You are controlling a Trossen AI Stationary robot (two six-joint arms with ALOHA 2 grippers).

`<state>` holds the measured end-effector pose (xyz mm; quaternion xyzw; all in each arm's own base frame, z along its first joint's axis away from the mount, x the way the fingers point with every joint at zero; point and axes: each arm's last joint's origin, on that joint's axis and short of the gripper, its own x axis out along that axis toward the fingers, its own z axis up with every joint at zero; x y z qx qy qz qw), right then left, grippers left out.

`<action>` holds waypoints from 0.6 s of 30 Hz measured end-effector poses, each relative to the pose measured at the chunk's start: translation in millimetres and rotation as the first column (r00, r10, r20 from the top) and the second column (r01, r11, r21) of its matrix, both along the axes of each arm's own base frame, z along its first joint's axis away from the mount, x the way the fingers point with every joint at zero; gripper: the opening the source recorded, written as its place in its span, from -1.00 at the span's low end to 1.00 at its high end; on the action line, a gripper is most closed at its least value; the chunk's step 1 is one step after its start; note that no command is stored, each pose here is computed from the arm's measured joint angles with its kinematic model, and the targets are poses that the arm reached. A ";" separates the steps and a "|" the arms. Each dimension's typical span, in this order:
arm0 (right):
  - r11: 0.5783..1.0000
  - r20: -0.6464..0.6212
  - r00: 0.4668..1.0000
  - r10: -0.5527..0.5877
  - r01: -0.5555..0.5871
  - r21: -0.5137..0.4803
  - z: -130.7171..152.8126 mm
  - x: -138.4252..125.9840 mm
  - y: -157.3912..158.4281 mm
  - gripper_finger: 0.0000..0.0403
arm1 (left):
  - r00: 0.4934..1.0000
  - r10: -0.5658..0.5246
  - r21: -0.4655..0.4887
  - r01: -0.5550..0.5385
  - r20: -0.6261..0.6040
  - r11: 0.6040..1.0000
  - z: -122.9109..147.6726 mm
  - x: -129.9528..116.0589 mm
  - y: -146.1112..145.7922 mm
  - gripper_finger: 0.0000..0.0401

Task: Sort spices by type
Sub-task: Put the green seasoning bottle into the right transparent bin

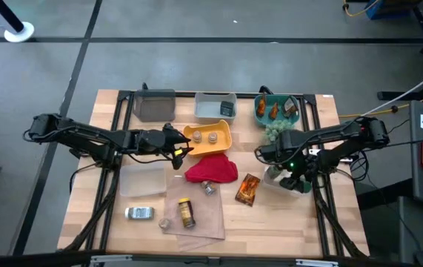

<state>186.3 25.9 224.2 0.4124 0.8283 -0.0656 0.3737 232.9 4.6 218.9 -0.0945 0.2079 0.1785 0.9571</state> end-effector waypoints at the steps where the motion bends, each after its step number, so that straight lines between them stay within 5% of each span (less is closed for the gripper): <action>1: 1.000 -0.008 1.000 0.003 -0.003 0.012 -2.8 -2.0 0.1 0.07 | 1.000 0.000 0.000 0.000 0.000 1.000 0.0 0.0 0.0 -0.14; 9: 0.998 -0.062 0.998 0.006 -0.002 0.055 -19.6 -13.7 0.6 0.07 | 1.000 0.000 0.000 0.000 0.000 1.000 0.0 0.0 0.0 -0.14; 18: 0.999 0.014 1.000 0.015 -0.016 0.041 -26.8 -9.3 0.3 0.07 | 1.000 0.000 0.000 0.000 0.000 1.000 0.0 0.0 0.0 -0.14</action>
